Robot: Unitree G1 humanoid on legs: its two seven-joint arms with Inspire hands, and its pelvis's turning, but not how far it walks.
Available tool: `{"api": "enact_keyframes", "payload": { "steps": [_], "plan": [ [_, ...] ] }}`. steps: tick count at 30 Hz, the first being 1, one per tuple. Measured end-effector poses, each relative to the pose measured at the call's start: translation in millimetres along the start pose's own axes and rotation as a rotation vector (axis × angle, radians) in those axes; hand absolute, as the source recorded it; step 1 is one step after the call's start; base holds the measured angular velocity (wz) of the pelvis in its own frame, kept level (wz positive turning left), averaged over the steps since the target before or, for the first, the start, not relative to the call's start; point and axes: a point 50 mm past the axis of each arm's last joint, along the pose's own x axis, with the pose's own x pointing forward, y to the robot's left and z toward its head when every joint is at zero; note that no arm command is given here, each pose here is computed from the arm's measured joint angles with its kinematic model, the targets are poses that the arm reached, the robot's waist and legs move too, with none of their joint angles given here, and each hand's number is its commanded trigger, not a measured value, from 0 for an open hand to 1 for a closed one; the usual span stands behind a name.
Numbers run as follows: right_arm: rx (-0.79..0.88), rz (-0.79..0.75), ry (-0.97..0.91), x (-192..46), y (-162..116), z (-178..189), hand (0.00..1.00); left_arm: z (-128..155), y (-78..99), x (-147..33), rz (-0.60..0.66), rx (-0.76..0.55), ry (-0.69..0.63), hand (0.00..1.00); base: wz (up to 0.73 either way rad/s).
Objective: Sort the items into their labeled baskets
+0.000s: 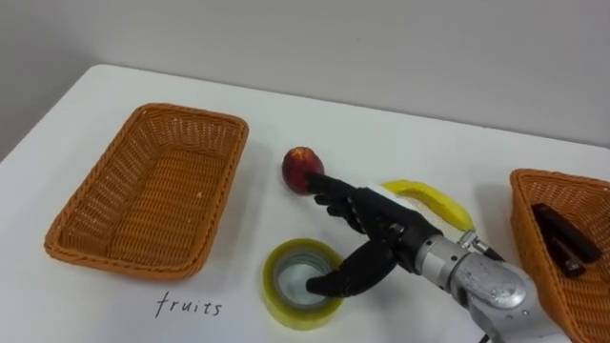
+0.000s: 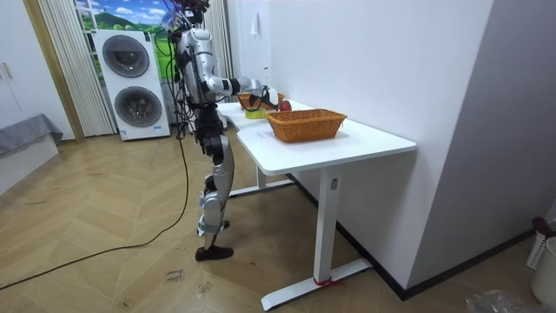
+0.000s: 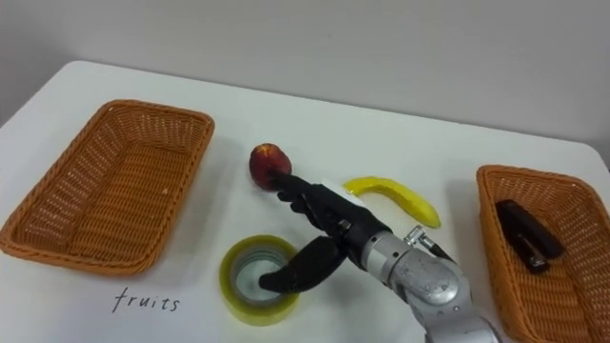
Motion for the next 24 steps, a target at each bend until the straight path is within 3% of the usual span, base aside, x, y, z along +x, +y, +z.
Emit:
{"api": "enact_keyframes", "payload": {
  "steps": [13, 24],
  "plan": [
    [-0.159, -0.032, 0.108, 1.1, 3.6, -7.0, 0.00, 1.3, 5.9, 1.8, 0.022, 0.004, -0.005, 0.00, 0.00],
    [-0.186, -0.024, 0.133, 2.0, 5.2, -8.7, 0.00, 0.7, 6.0, 2.4, 0.021, 0.006, 0.004, 0.00, 0.00]
  ]
}}
